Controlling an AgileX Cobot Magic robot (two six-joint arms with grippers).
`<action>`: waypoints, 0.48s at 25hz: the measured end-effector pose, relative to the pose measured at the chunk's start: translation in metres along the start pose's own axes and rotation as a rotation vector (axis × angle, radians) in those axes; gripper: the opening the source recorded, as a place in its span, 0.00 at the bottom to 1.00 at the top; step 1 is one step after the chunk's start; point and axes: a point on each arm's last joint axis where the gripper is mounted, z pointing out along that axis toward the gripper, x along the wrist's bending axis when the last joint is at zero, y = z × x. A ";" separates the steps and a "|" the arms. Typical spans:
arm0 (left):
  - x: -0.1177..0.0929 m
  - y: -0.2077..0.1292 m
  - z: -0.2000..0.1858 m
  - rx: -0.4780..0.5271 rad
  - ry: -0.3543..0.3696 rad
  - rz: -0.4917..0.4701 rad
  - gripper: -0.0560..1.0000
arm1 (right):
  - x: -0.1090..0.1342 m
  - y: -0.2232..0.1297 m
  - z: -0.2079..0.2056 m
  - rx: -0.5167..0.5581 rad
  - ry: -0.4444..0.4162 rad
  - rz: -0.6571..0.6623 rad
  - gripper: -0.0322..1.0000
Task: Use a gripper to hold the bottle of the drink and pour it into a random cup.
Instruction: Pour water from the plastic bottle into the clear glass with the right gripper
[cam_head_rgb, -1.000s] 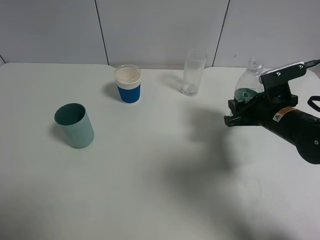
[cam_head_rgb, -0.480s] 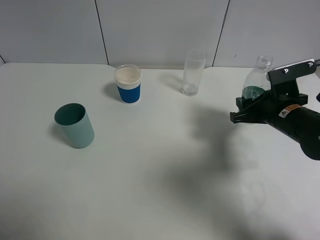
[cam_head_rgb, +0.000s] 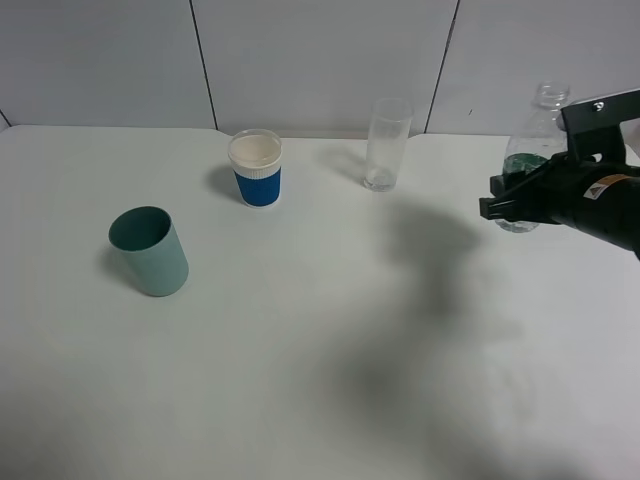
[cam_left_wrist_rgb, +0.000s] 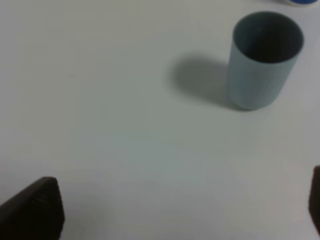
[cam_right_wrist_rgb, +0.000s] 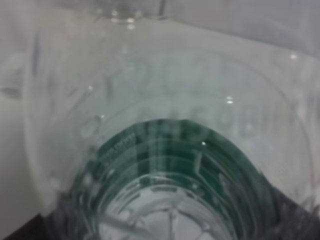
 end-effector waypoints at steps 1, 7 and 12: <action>0.000 0.000 0.000 0.000 0.000 0.000 0.99 | -0.005 -0.001 -0.001 0.009 -0.007 0.001 0.56; 0.000 0.000 0.000 0.001 0.000 0.000 0.99 | -0.027 0.006 0.004 0.031 -0.014 0.117 0.56; 0.000 0.000 0.000 0.001 0.000 0.000 0.99 | -0.030 0.028 0.012 0.006 0.042 0.072 0.56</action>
